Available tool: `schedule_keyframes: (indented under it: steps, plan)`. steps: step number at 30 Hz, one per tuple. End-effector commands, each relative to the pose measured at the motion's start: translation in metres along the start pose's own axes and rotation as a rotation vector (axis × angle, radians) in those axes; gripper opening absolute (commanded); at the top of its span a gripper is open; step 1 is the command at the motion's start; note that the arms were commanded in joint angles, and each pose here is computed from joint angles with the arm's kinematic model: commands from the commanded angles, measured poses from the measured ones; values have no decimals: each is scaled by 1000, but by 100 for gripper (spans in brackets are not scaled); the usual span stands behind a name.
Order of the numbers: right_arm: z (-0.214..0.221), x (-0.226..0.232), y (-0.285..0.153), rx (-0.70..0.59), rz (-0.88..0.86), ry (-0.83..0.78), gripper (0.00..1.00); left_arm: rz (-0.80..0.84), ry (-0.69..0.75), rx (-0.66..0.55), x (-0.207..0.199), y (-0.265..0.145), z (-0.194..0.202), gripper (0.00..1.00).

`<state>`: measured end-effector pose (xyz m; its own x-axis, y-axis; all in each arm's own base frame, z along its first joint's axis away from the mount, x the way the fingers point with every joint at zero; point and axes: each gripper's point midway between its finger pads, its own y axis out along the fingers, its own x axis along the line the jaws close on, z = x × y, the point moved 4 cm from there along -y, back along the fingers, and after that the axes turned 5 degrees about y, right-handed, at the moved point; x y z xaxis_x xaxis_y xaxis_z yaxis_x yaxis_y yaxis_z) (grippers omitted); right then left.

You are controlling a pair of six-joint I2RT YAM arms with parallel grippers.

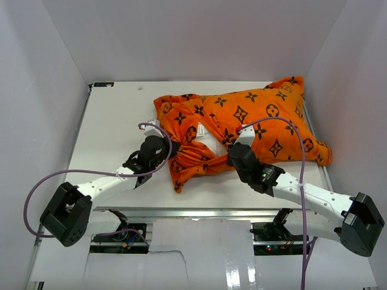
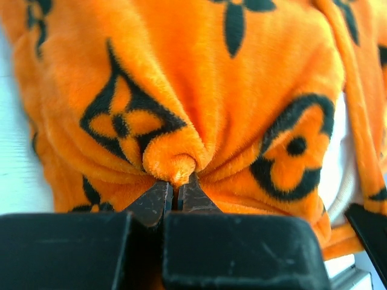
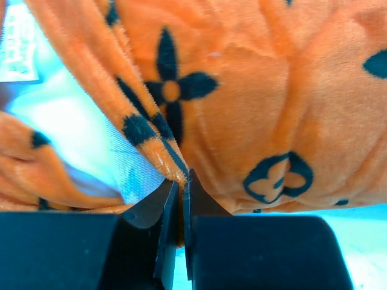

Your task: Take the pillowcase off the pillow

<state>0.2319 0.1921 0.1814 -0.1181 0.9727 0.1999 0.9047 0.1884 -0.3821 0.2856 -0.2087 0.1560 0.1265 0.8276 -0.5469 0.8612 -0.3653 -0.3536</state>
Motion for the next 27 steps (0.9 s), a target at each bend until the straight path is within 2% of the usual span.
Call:
schedule_keyframes:
  steps: [1,2,3,4,6,7,8,12,15,16,17,22,24,27]
  plan:
    - [-4,-30,0,-56,147,50,8,-256,45,-45,52,4,-9,0]
    - [-4,-25,1,-59,116,53,8,-217,49,-54,48,7,-15,0]
    - [2,-22,2,-48,78,40,8,-179,109,-41,42,7,-17,5]
    - [-3,-7,4,-62,-14,46,8,-88,127,-18,23,8,-23,22]
    - [1,6,5,-42,-110,41,8,13,174,10,1,4,-32,70]
    - [-1,11,5,-49,-136,49,8,111,187,19,-25,-4,-45,75]
    - [0,16,5,-41,-165,51,8,149,214,22,-37,-9,-51,92]
    - [-6,24,4,-46,-201,61,8,118,279,78,-71,-24,-66,95]
    - [-9,28,1,-58,-222,83,8,110,333,108,-91,-28,-50,95]
    - [-8,27,1,-58,-223,88,8,108,359,155,-97,-26,-31,95]
    - [-9,28,1,-62,-232,93,8,76,365,138,-100,-23,-32,94]
    - [-9,27,0,-58,-231,95,8,-74,396,220,-85,-3,4,92]
    - [-9,25,-2,-65,-229,97,8,-188,401,214,-68,6,11,91]
    - [-9,21,-4,-72,-222,96,8,-250,413,224,-56,9,18,90]
